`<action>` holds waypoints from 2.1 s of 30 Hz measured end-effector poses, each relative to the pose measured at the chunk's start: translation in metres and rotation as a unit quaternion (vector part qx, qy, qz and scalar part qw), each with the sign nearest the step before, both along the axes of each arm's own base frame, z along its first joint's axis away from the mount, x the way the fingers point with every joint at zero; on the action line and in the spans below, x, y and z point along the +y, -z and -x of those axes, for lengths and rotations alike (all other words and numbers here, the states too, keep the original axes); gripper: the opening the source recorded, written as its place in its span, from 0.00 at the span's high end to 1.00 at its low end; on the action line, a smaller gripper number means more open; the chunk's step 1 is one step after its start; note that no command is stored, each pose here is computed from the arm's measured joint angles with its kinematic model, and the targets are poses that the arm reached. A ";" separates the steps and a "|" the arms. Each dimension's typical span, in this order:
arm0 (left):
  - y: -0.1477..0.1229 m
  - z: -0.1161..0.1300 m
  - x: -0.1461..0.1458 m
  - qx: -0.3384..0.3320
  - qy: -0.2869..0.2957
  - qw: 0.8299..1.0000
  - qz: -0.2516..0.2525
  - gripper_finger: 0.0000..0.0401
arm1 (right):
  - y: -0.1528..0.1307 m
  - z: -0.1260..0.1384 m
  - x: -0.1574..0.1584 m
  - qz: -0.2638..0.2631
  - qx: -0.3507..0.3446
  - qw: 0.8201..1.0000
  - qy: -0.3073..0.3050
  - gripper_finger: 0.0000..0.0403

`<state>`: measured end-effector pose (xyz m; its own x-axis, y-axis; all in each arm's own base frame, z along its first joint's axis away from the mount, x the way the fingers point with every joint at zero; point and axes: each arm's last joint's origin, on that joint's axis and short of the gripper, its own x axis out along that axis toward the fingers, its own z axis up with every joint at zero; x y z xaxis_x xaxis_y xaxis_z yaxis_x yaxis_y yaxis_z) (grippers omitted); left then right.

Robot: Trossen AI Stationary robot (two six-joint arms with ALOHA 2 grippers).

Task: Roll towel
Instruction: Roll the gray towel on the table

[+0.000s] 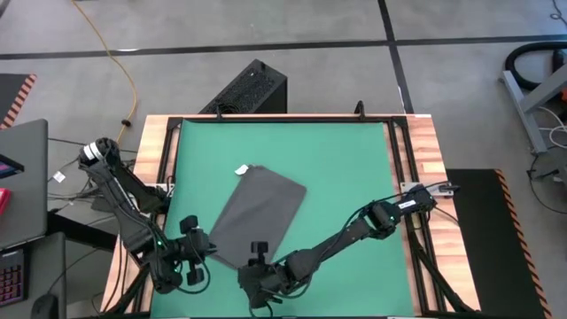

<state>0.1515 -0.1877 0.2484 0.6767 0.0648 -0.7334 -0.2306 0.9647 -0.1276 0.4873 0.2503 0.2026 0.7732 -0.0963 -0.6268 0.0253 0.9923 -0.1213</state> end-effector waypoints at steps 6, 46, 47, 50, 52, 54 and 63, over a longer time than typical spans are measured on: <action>-0.001 0.000 -0.001 -0.009 -0.005 1.000 0.004 0.89 | 0.008 -0.003 0.004 -0.027 -0.007 1.000 0.014 0.72; -0.013 -0.011 -0.012 -0.112 -0.025 0.992 0.050 0.89 | 0.040 0.116 0.044 0.119 0.399 0.909 0.012 0.96; -0.014 -0.012 -0.014 -0.120 -0.016 0.991 0.051 0.89 | 0.037 0.120 0.046 0.120 0.401 0.908 0.013 0.96; -0.020 -0.017 -0.018 -0.145 0.006 0.988 0.053 0.89 | 0.011 0.131 0.051 0.106 0.375 0.921 0.014 0.95; -0.023 -0.021 -0.019 -0.161 0.020 0.986 0.049 0.89 | -0.010 0.137 0.054 0.090 0.341 0.936 0.020 0.94; -0.026 -0.023 -0.020 -0.173 0.033 0.983 0.042 0.89 | -0.028 0.139 0.059 0.071 0.288 0.955 0.009 0.92; -0.016 -0.019 -0.012 -0.120 0.042 0.992 -0.004 0.89 | -0.067 0.079 0.063 -0.019 0.019 0.999 -0.046 0.74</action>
